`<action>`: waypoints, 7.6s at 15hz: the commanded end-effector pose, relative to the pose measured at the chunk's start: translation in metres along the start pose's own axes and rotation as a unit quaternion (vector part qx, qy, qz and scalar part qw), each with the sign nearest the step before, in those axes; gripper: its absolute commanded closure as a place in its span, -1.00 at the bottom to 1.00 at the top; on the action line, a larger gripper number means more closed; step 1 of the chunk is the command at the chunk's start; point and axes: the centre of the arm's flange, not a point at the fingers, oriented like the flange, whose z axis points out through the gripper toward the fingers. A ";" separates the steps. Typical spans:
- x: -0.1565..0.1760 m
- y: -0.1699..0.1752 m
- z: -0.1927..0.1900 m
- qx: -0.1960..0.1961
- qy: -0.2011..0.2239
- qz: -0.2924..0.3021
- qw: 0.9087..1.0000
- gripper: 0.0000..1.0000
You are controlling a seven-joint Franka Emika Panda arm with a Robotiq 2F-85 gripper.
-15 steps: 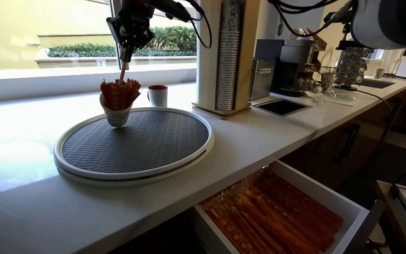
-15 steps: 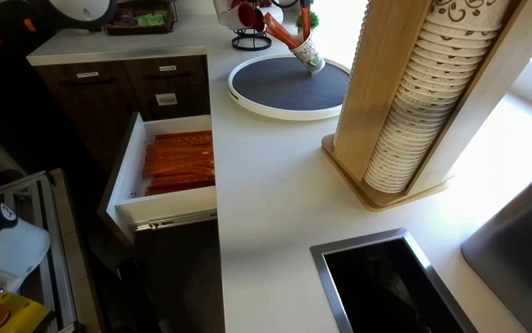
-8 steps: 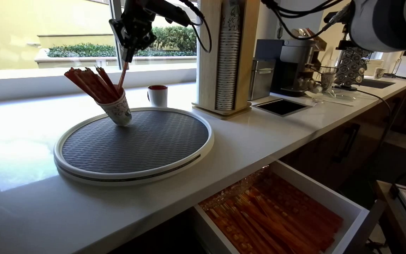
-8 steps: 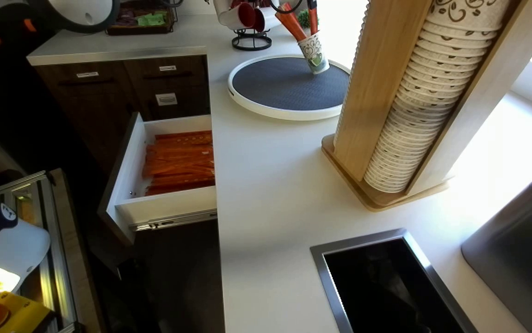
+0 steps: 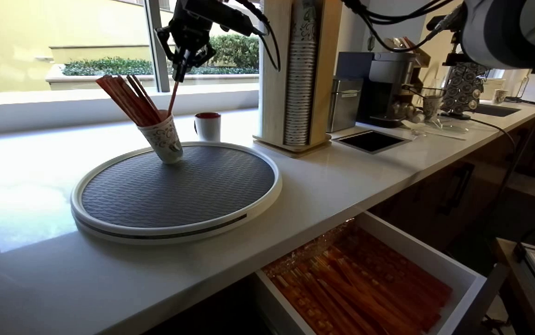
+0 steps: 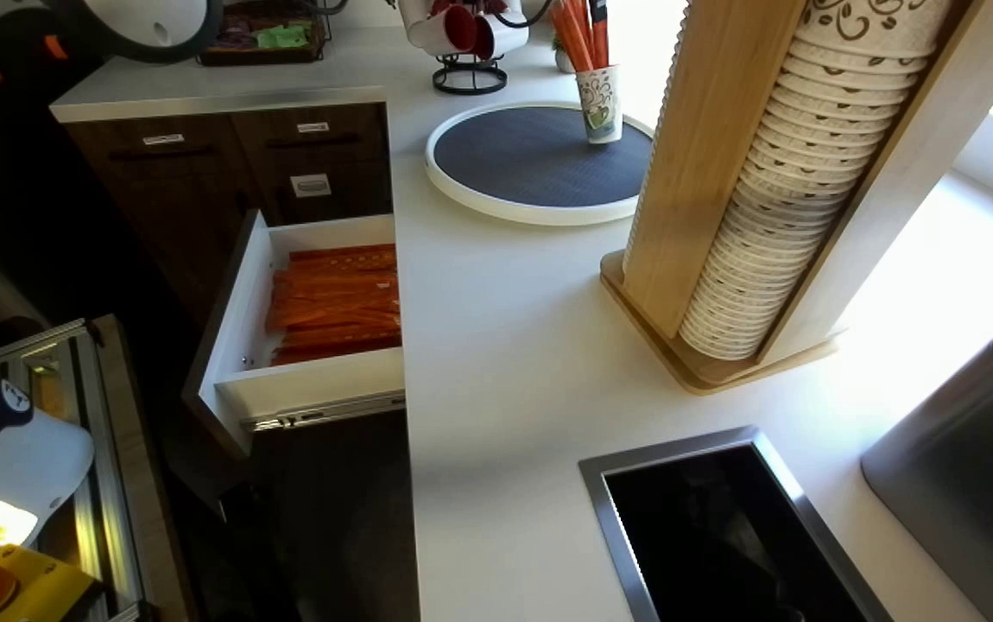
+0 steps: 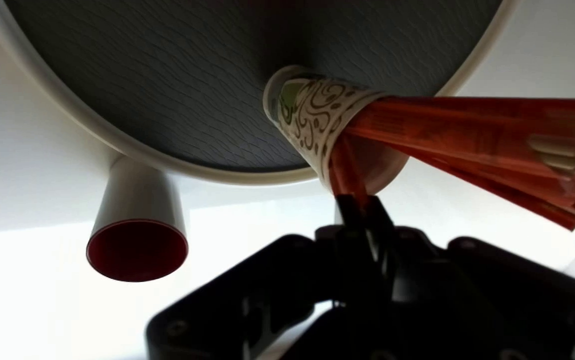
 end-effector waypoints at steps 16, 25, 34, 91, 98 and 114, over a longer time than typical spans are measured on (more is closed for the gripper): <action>0.005 0.021 -0.001 -0.071 -0.033 0.209 0.975 0.97; -0.016 0.030 -0.006 -0.072 -0.041 0.289 0.954 0.97; -0.043 0.040 -0.011 -0.063 -0.038 0.367 0.927 0.97; -0.091 0.105 -0.066 -0.069 -0.060 0.331 0.939 0.97; -0.078 0.104 -0.066 -0.065 -0.050 0.322 0.943 0.97; -0.058 0.082 -0.073 -0.056 -0.045 0.284 0.956 0.97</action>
